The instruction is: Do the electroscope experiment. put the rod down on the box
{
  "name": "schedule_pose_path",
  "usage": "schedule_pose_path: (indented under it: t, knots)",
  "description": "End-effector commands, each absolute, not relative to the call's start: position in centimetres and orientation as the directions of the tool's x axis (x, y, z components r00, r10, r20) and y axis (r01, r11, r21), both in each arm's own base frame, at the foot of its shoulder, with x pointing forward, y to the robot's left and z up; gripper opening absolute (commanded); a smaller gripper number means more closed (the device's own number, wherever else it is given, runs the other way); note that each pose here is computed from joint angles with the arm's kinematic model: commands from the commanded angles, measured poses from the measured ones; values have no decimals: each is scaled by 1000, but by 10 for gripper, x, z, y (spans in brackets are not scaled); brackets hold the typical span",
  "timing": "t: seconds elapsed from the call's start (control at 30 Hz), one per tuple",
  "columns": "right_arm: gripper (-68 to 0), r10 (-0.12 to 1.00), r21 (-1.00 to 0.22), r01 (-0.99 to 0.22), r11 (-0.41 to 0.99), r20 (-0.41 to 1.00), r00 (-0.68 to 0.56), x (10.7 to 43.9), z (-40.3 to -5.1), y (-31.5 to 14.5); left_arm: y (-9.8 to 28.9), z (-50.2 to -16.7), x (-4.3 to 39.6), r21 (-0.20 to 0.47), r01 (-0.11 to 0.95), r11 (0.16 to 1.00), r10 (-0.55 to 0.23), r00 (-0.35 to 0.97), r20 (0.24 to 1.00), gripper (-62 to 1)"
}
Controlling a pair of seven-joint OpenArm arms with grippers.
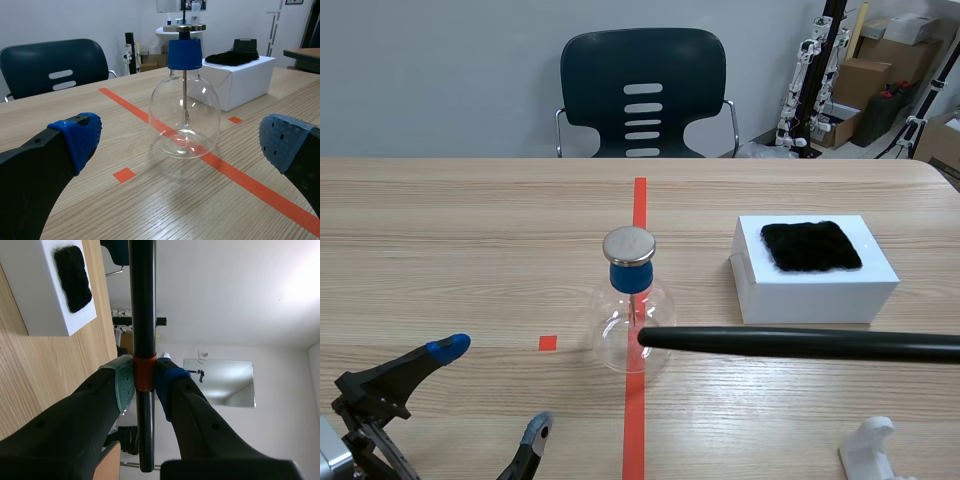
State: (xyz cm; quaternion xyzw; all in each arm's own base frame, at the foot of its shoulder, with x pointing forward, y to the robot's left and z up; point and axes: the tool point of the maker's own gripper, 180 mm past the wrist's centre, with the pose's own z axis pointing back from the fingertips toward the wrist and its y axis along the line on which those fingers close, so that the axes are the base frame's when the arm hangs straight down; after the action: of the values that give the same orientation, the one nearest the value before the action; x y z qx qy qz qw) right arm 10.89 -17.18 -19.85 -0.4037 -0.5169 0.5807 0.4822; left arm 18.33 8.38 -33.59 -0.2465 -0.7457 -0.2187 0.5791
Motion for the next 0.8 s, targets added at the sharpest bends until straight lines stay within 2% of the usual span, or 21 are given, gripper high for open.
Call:
schedule_pose_path:
  t: [0.0, 0.63, 0.77]
  knots:
    - [-665, 978, -994, -112, -11, 13, -211, 112, -190, -173, 84, -329, 184, 40, 619, 784, 135, -233, 963, 14]
    - [-665, 978, -993, -119, -25, 1, -210, 112, -192, -173, 84, -329, 184, 40, 619, 784, 135, -233, 963, 14]
    - [-665, 986, -994, -108, -33, -15, -164, 118, -192, -182, 84, -329, 184, 40, 619, 784, 135, -233, 963, 14]
